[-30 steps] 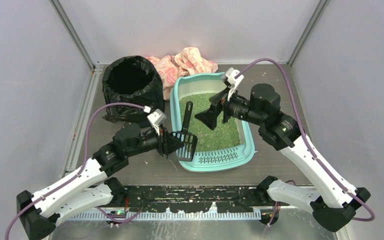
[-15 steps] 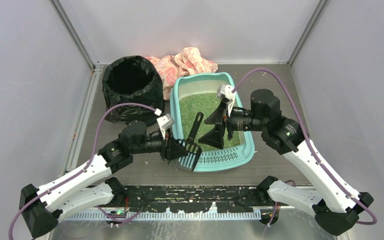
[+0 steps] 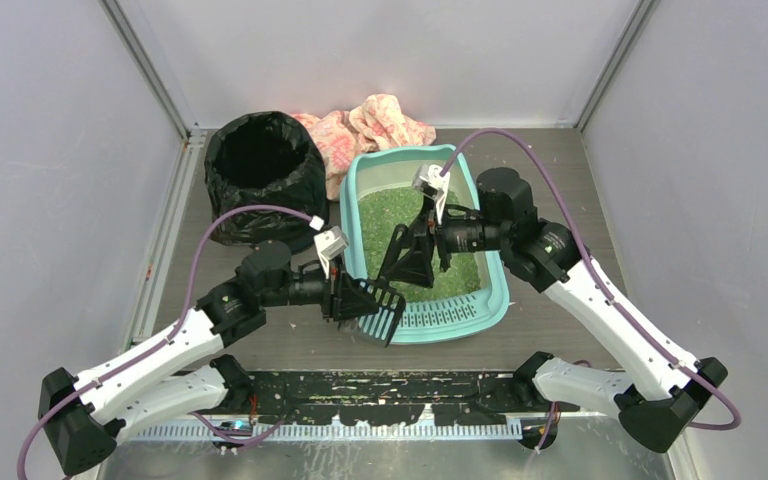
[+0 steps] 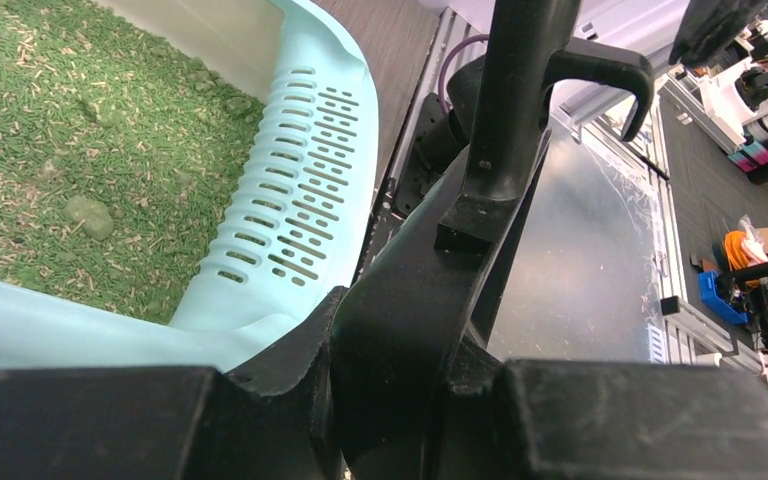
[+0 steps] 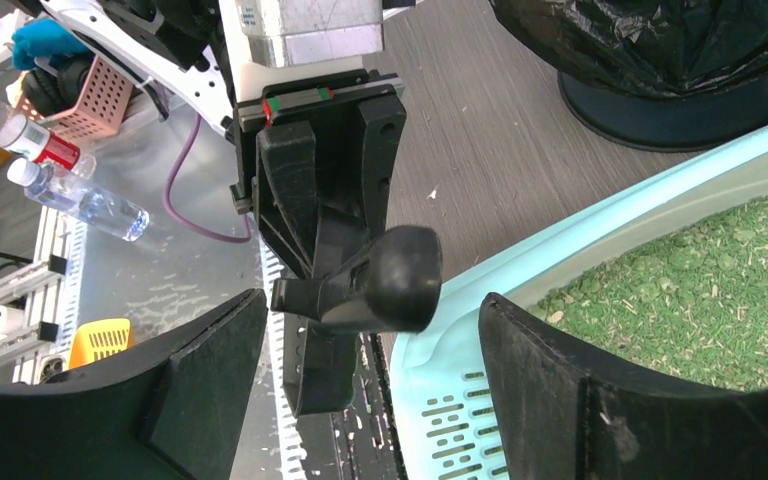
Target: Clean the litter box
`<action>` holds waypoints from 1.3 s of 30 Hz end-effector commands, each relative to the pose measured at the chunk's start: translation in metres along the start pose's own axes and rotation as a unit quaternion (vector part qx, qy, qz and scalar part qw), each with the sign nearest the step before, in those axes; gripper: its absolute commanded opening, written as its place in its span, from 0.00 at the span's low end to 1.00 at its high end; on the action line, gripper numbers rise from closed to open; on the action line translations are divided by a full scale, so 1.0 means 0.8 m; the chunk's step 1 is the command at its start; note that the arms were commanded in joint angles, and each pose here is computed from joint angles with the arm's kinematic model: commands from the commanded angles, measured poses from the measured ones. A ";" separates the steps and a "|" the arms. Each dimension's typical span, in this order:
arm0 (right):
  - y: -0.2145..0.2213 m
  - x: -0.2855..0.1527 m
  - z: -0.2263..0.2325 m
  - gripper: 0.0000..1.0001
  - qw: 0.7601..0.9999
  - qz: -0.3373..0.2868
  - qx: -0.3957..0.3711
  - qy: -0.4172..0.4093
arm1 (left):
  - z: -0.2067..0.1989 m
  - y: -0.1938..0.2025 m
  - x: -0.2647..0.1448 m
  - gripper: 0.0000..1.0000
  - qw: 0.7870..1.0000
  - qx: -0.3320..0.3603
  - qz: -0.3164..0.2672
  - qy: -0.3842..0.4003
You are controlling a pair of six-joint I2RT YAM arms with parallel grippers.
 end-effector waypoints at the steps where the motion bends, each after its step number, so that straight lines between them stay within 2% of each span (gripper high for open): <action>1: -0.026 0.001 0.004 0.80 0.999 -0.038 -0.025 -0.018 | -0.013 -0.015 0.002 0.00 0.999 0.020 -0.021 0.034; 4: -0.026 0.005 0.002 0.75 0.999 -0.037 -0.021 -0.022 | -0.013 -0.015 0.003 0.00 0.999 0.019 -0.021 0.037; 10: -0.028 0.008 0.000 0.58 0.998 -0.041 -0.027 -0.027 | -0.011 -0.011 0.005 0.00 0.999 0.016 -0.015 0.037; 16: -0.025 0.008 0.000 0.03 0.998 -0.040 -0.028 -0.026 | -0.011 -0.010 0.003 0.00 0.999 0.018 -0.016 0.034; 21: -0.023 0.006 0.000 0.01 0.998 -0.047 -0.028 -0.015 | -0.007 -0.011 0.001 0.00 1.000 0.015 -0.022 0.013; 22: -0.022 0.006 -0.002 0.01 0.998 -0.049 -0.028 -0.008 | -0.005 -0.012 0.001 0.08 1.000 0.012 -0.027 0.003; 24: -0.023 0.004 -0.006 0.01 0.998 -0.054 -0.028 0.013 | -0.007 -0.016 -0.002 0.46 0.999 0.016 -0.037 -0.002; 25: -0.024 0.004 -0.008 0.01 0.998 -0.056 -0.027 0.023 | -0.006 -0.014 -0.004 0.60 0.999 0.013 -0.035 -0.008; 27: -0.026 0.003 -0.012 0.01 0.997 -0.060 -0.024 0.044 | -0.009 -0.017 -0.012 0.82 0.999 0.018 -0.048 -0.015; 28: -0.026 0.003 -0.015 0.01 0.996 -0.061 -0.022 0.055 | -0.011 -0.018 -0.015 0.88 0.998 0.022 -0.053 -0.018; 30: -0.031 0.002 -0.023 0.01 0.993 -0.074 -0.014 0.088 | -0.012 -0.021 -0.023 0.94 0.997 0.022 -0.068 -0.032; 33: -0.043 -0.007 -0.034 0.01 0.981 -0.122 0.005 0.148 | -0.015 -0.024 -0.036 0.95 0.993 0.022 -0.105 -0.047; 39: -0.057 -0.041 -0.048 0.01 0.942 -0.242 0.054 0.228 | -0.021 -0.030 -0.058 0.90 0.977 0.021 -0.206 -0.041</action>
Point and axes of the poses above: each gripper's point midway between its finger pads, its own x axis out along the fingers, its own z axis along the line the jaws close on, y = z × x, the point moved 7 cm from there along -x, back along the fingers, and after that the axes turned 6 degrees about -x, right-handed, at the moved point
